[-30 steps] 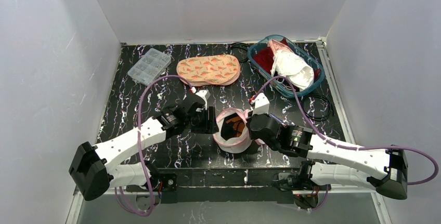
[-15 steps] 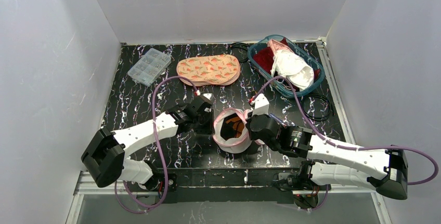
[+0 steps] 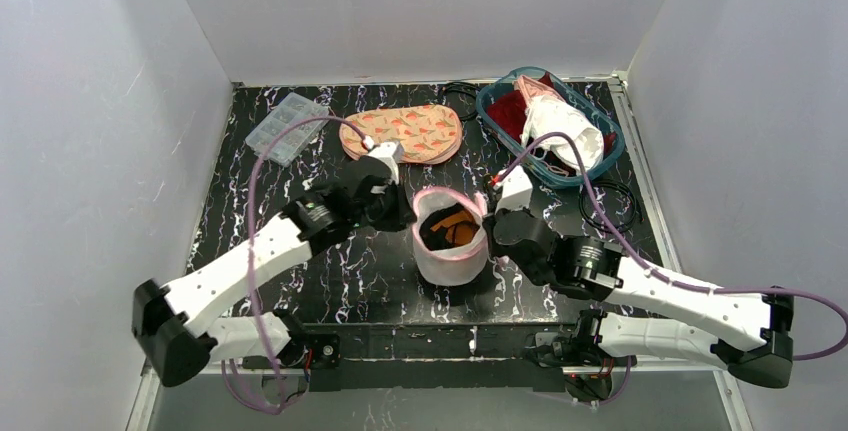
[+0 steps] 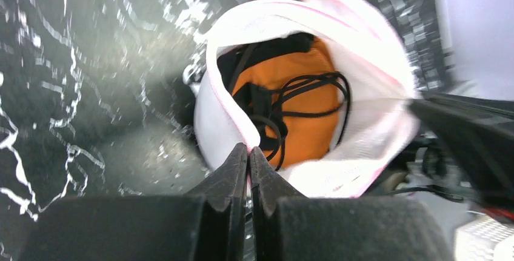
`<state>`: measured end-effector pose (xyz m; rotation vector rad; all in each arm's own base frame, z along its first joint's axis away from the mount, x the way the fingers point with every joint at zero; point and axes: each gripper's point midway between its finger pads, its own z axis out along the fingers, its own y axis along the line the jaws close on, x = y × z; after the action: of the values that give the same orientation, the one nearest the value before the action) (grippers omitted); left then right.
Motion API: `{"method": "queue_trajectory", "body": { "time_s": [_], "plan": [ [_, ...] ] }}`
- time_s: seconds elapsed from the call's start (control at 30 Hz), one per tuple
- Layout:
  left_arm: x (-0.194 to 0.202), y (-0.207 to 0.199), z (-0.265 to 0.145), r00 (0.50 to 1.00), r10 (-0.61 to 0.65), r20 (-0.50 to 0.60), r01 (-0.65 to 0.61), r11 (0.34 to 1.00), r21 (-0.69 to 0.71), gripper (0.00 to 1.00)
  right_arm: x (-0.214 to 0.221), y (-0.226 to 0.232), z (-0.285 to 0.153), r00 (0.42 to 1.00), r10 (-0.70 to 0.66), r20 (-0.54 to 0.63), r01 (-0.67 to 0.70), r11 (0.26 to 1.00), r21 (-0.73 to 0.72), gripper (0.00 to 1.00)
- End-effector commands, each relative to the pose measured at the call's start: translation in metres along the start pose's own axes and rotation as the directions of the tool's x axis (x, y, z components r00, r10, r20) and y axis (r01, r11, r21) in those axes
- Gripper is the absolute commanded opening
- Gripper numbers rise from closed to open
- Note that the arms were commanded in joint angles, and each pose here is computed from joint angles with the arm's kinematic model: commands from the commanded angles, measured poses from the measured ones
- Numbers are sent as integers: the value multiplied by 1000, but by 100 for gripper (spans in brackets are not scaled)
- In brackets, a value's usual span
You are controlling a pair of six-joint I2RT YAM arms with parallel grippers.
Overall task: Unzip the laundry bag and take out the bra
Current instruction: Adjust the laundry bag at the center of the board, then pick up the bra from the laundry bag.
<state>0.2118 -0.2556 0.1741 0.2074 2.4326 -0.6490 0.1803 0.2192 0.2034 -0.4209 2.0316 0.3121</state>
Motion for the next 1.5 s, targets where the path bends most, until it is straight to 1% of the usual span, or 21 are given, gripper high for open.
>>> {"method": "queue_trajectory", "body": {
  "time_s": [0.0,0.17,0.23,0.37,0.43,0.5,0.53,0.63,0.67,0.73,0.9,1.07,1.17,1.27,1.47],
  "plan": [
    [-22,-12,-37,994,15,108,-23,997,68,0,-22,-12,-8,997,7,72,-10,999,45,1],
    [26,13,-11,999,-30,29,28,998,59,0,29,-3,10,999,53,-14,-53,999,4,1],
    [38,20,-7,999,-44,26,42,997,61,0,44,-2,13,997,66,-38,-67,998,-7,1],
    [47,25,-7,999,-39,36,36,996,84,0,60,-2,15,995,73,-72,-74,997,-15,1],
    [48,26,-7,999,-32,34,29,996,83,0,63,-1,14,994,74,-80,-76,997,-28,1],
    [52,21,-8,1000,-29,12,27,993,111,0,60,0,10,994,82,-74,-85,995,-45,1],
    [53,20,-7,1000,-29,6,29,993,117,0,57,0,8,994,86,-67,-89,995,-54,9],
    [56,18,-7,999,-31,-6,32,991,132,0,44,1,-1,995,92,-46,-96,992,-79,42],
    [57,17,-6,999,-32,-7,32,990,135,0,35,2,-6,995,97,-33,-99,991,-88,47],
    [58,17,-6,999,-34,-9,35,990,138,0,21,6,-12,996,91,-19,-93,989,-114,53],
    [63,18,-1,999,-38,-25,41,990,138,0,-11,42,-16,997,80,-3,-79,964,-252,57],
    [70,26,4,998,-44,-42,48,993,107,0,-10,82,7,997,73,-26,-77,938,-337,58],
    [74,35,6,998,-48,-44,51,996,73,0,3,99,28,996,68,-57,-84,937,-339,58],
    [79,43,8,997,-52,-51,54,998,42,0,17,102,50,995,77,-65,-93,952,-293,58],
    [86,64,14,996,-80,-44,77,995,-62,0,37,104,81,995,88,-50,-97,968,-230,65]
  ]
}}
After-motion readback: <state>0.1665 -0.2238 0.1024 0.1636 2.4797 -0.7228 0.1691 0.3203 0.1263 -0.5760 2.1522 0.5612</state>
